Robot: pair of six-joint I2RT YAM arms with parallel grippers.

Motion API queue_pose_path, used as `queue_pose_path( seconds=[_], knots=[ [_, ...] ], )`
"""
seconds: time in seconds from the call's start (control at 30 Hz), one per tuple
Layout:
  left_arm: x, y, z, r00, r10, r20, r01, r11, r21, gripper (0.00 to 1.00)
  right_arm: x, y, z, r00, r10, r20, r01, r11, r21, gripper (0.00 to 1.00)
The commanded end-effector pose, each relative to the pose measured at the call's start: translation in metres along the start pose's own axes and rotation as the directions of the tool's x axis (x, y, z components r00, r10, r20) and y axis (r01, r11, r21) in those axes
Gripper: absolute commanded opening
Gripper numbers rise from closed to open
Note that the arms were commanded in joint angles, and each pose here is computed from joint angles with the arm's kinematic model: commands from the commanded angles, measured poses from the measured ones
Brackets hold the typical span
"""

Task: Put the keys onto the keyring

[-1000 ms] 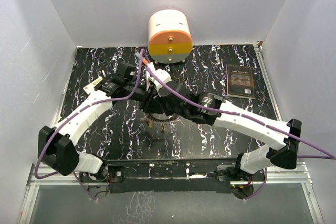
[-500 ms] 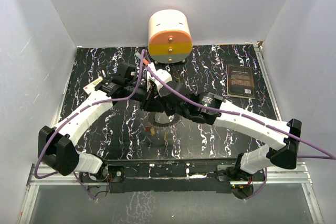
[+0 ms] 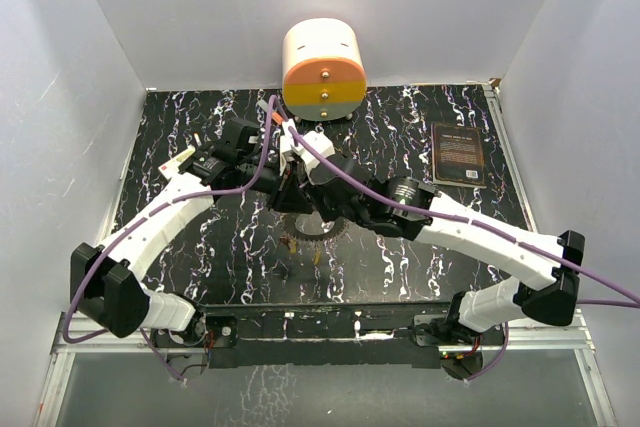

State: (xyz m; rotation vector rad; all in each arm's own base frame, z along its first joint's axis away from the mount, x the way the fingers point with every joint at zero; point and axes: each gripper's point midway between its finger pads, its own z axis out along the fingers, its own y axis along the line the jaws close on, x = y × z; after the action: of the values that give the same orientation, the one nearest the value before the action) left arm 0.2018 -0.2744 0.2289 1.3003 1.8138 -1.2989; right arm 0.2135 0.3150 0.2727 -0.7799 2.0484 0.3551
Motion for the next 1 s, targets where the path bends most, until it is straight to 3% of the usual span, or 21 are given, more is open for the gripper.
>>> queue_pose_path(
  seconds=[0.0, 0.57, 0.97],
  knots=[
    [-0.005, -0.008, -0.01, 0.999, 0.046, -0.004, -0.046, 0.999, -0.013, 0.0, -0.042, -0.02, -0.037, 0.987, 0.056, 0.151, -0.06, 0.998, 0.019, 0.08],
    [-0.006, -0.021, -0.016, 0.994, 0.109, -0.009, -0.108, 0.994, 0.023, 0.0, -0.035, -0.04, -0.032, 0.99, 0.092, 0.107, -0.089, 0.995, -0.034, 0.08],
    [-0.011, -0.02, -0.018, 0.982, 0.181, -0.047, -0.182, 0.983, -0.007, 0.0, -0.015, -0.044, -0.026, 0.986, 0.163, -0.047, -0.168, 0.976, -0.14, 0.08]
  ],
)
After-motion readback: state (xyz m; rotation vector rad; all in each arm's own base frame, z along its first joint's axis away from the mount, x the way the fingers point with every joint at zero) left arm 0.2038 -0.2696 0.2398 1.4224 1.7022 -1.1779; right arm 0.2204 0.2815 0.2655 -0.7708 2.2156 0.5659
